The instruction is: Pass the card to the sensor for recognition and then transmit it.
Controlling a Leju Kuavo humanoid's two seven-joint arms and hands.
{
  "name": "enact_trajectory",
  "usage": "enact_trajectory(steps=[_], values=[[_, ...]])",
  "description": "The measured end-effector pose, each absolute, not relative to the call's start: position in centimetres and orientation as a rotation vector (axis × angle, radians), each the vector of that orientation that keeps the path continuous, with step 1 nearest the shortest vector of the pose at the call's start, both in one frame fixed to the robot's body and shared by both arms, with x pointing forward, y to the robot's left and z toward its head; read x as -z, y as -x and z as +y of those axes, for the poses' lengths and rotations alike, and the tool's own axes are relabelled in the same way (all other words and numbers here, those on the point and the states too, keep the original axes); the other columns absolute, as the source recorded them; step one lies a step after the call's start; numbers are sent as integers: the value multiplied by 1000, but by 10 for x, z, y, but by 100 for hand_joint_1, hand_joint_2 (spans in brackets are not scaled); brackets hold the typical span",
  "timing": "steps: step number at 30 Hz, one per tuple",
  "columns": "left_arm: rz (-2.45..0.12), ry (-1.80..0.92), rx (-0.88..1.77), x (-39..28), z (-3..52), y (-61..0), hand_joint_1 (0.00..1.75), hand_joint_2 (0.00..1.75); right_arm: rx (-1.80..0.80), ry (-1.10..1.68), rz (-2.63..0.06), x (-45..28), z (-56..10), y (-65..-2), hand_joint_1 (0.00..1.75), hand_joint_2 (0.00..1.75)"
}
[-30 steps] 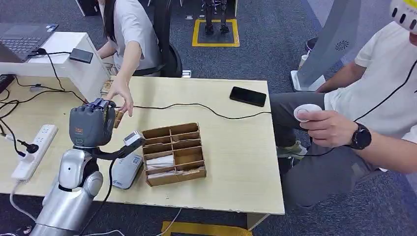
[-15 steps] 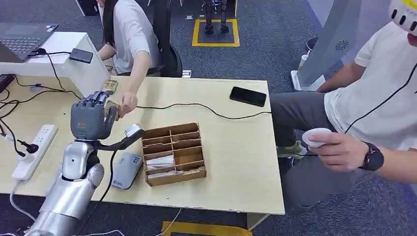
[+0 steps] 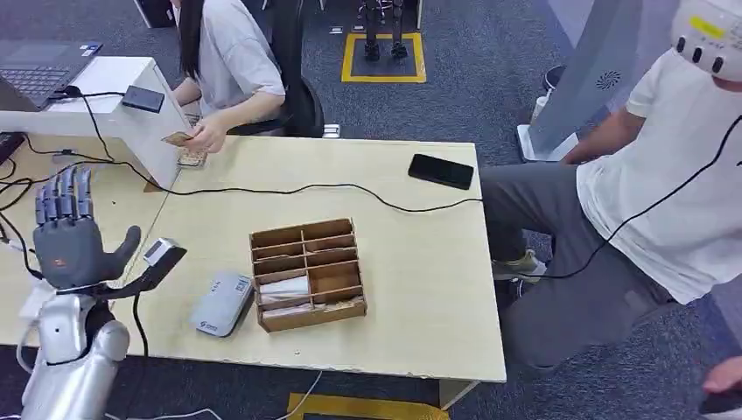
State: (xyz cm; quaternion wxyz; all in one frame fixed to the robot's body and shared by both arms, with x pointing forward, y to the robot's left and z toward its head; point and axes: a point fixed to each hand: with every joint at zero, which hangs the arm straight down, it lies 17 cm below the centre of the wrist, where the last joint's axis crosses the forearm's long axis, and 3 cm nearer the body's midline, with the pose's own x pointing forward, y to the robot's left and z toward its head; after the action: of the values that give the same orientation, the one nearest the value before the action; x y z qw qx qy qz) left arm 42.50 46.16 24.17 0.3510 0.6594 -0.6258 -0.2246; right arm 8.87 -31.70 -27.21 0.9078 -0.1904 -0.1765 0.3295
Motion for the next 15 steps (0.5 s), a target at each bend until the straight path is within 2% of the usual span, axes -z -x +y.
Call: enact_trajectory(steps=[7, 15], values=[[-1522, -1772, 369, -236, 552, -340, 0, 175, -638, 397, -339, 274, -321, -77, 0, 175], [-1264, -1756, 215, -183, 630, -246, 0, 175, -611, 393, -312, 275, -319, -66, 0, 175]])
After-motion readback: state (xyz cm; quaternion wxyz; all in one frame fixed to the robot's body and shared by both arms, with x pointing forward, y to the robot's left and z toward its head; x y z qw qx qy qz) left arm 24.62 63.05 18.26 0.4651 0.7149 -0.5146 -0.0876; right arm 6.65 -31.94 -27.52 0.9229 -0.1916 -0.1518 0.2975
